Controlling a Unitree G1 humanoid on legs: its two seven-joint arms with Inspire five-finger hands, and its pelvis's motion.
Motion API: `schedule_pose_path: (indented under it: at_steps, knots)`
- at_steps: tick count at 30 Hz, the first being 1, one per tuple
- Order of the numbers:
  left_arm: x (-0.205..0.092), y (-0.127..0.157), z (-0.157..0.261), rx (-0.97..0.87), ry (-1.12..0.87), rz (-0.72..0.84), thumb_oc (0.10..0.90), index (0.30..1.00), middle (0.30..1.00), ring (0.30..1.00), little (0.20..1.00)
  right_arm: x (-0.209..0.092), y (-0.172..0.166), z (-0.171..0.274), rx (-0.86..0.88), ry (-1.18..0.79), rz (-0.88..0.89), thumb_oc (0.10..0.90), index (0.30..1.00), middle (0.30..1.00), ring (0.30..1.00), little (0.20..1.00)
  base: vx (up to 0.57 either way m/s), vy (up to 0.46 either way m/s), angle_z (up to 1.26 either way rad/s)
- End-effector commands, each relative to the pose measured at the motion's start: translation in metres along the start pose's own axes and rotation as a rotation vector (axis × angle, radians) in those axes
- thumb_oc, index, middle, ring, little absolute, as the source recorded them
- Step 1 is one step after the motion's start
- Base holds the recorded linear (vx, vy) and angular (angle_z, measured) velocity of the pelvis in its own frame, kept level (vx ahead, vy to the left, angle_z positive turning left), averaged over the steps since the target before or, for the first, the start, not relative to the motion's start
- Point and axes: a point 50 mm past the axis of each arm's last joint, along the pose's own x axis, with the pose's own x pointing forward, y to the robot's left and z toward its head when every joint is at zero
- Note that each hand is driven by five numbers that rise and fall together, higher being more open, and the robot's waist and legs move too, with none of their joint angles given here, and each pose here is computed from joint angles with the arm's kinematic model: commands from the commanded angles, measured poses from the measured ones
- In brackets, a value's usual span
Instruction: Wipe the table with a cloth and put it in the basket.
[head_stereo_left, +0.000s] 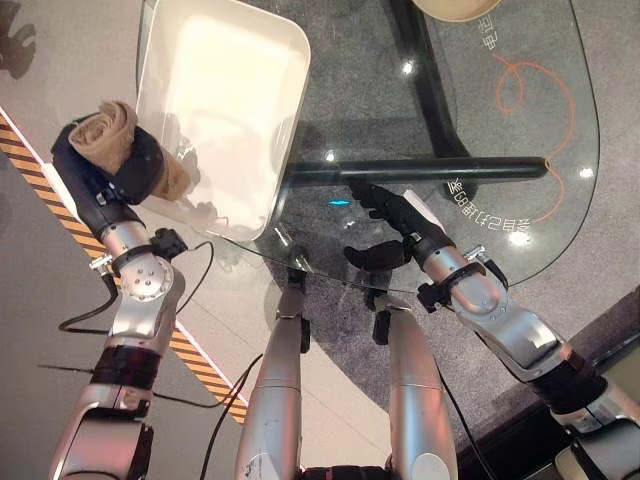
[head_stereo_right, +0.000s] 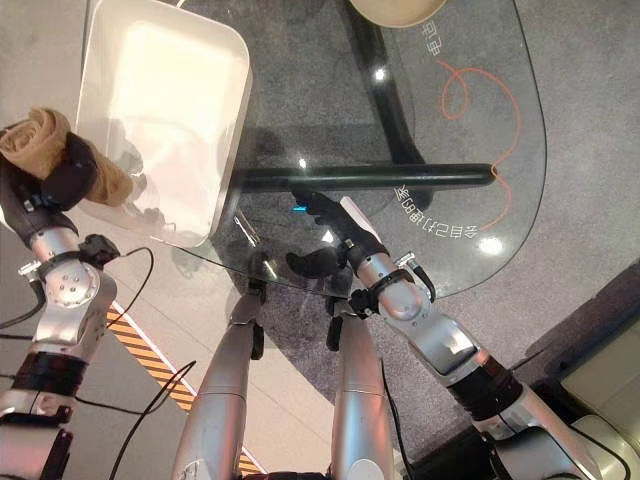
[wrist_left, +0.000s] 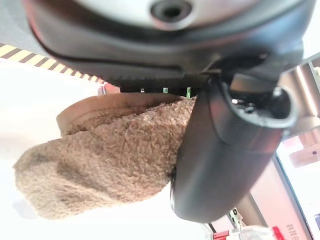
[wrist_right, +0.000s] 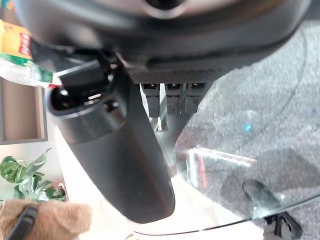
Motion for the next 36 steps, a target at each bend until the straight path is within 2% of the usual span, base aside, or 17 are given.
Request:
schedule_pose_path:
  at_steps: [1,13,18,20,23,27,28,30,32,33,36]
  knots:
    - [0.022,0.006,0.046,-0.028,-0.250,0.059,0.100,0.300,0.300,0.300,0.200,-0.002,0.008,0.019,0.028,-0.086,0.072,0.800,0.900,0.900,0.900,0.900,0.02,0.081,-0.01]
    - [0.037,-0.023,0.036,0.064,-0.163,0.012,0.100,0.300,0.300,0.300,0.200,0.016,0.001,0.025,0.016,-0.063,0.088,0.800,0.900,0.900,0.900,0.900,0.01,0.055,-0.04]
    - [0.045,-0.028,0.023,0.279,-0.101,-0.028,0.100,0.300,0.300,0.300,0.200,0.021,-0.004,0.027,0.004,-0.064,0.090,0.800,0.900,0.900,0.900,0.900,0.00,0.005,-0.01]
    - [0.050,-0.026,0.015,0.449,-0.075,-0.028,0.100,0.300,0.300,0.300,0.200,0.022,-0.007,0.027,0.006,-0.066,0.089,0.800,0.900,0.900,0.900,0.900,0.00,0.000,0.00]
    - [0.056,-0.022,0.011,0.550,-0.040,-0.032,0.100,0.300,0.300,0.300,0.200,0.021,-0.008,0.027,0.002,-0.070,0.096,0.800,0.900,0.900,0.900,0.900,0.00,0.000,0.00]
    - [0.058,-0.024,0.010,0.581,-0.023,-0.048,0.100,0.300,0.300,0.300,0.200,0.022,-0.008,0.028,0.003,-0.075,0.094,0.800,0.900,0.900,0.900,0.900,0.00,0.000,0.00]
    - [0.059,-0.028,0.011,0.588,-0.020,-0.069,0.122,0.319,0.319,0.319,0.222,0.022,-0.007,0.028,0.005,-0.079,0.092,0.800,0.900,0.900,0.900,0.900,0.00,0.000,0.00]
    - [0.058,-0.033,0.011,0.587,-0.016,-0.093,0.366,0.528,0.528,0.528,0.466,0.023,-0.006,0.029,0.004,-0.084,0.092,0.800,0.900,0.900,0.900,0.900,0.00,0.000,0.00]
    - [0.057,-0.036,0.011,0.590,-0.014,-0.110,0.528,0.667,0.667,0.667,0.628,0.023,-0.006,0.029,0.006,-0.089,0.093,0.800,0.900,0.900,0.900,0.900,0.00,0.000,0.00]
    - [0.056,-0.038,0.009,0.587,0.001,-0.122,0.800,0.900,0.900,0.900,0.900,0.023,-0.005,0.029,0.007,-0.091,0.090,0.800,0.900,0.900,0.900,0.900,0.00,0.000,0.00]
    - [0.056,-0.039,0.008,0.573,0.016,-0.123,0.800,0.900,0.900,0.900,0.900,0.023,-0.004,0.029,0.007,-0.093,0.081,0.800,0.900,0.900,0.900,0.900,0.00,0.000,0.00]
